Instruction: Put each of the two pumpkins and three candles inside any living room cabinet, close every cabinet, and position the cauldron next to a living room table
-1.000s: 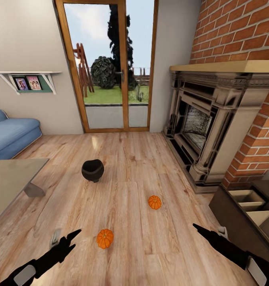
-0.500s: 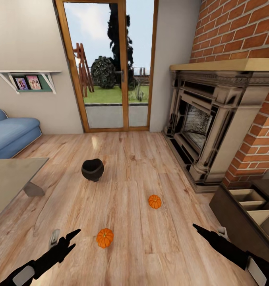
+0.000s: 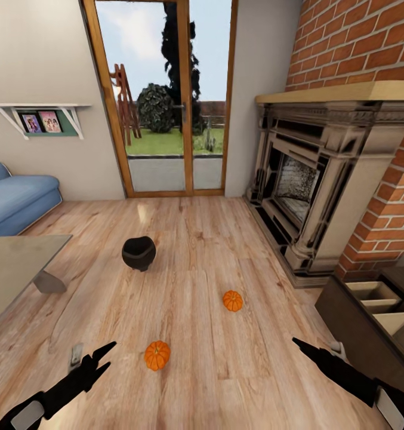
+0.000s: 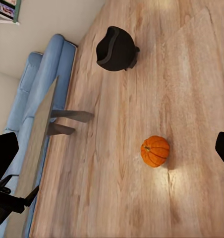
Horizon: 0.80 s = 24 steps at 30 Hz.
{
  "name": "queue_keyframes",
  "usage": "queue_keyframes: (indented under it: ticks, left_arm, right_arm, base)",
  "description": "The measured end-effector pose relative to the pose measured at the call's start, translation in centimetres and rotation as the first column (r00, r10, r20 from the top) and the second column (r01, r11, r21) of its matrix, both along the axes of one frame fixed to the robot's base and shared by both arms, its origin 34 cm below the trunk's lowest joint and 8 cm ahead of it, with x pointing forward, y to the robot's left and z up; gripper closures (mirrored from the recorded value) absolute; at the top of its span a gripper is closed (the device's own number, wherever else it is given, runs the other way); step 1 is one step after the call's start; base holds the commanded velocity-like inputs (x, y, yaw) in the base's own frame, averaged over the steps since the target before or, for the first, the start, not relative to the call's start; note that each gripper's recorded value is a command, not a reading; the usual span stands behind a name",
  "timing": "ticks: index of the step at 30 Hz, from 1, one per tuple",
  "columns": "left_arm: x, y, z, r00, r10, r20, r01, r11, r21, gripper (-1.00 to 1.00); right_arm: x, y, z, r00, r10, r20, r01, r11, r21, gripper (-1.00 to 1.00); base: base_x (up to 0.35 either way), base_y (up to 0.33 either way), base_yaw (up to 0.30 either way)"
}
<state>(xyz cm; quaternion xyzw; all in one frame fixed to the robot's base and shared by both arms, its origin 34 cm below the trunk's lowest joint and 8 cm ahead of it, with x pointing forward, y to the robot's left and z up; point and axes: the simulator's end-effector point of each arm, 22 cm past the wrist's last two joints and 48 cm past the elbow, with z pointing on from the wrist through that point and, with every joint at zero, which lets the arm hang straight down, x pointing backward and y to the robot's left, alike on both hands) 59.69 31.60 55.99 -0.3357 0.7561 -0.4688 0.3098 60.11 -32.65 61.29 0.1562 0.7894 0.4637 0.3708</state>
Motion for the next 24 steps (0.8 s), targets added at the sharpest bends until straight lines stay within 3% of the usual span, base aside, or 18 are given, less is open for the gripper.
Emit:
queue_keyframes:
  ticks: [6, 10, 19, 24]
  left_arm:
    - [-1.2, 0.4, -1.5, 1.000, 0.005, -0.003, -0.005, 1.000, -0.009, -1.00]
    - [-2.6, 2.0, -2.2, 1.000, 0.016, 0.003, -0.016, 1.000, -0.014, -1.00]
    - [-5.1, 2.7, -3.9, 1.000, 0.018, 0.019, -0.017, 0.999, -0.040, -1.00]
    - [-5.8, 2.6, -5.3, 1.000, 0.021, 0.009, -0.020, 0.999, -0.043, -1.00]
  right_arm:
    - [-0.2, -0.1, -1.2, 1.000, 0.002, 0.000, -0.002, 1.000, -0.006, -1.00]
    - [-0.3, 0.2, -2.1, 1.000, 0.011, -0.003, -0.011, 1.000, -0.008, -1.00]
    - [-0.9, 3.2, -4.4, 0.998, 0.059, -0.015, -0.059, 0.998, 0.014, -1.00]
    - [-0.5, 4.3, -5.4, 0.994, 0.078, -0.075, -0.074, 0.996, 0.050, -1.00]
  base:
    - [0.000, 0.000, 0.000]
    - [0.000, 0.000, 0.000]
    - [0.000, 0.000, 0.000]
    - [0.000, 0.000, 0.000]
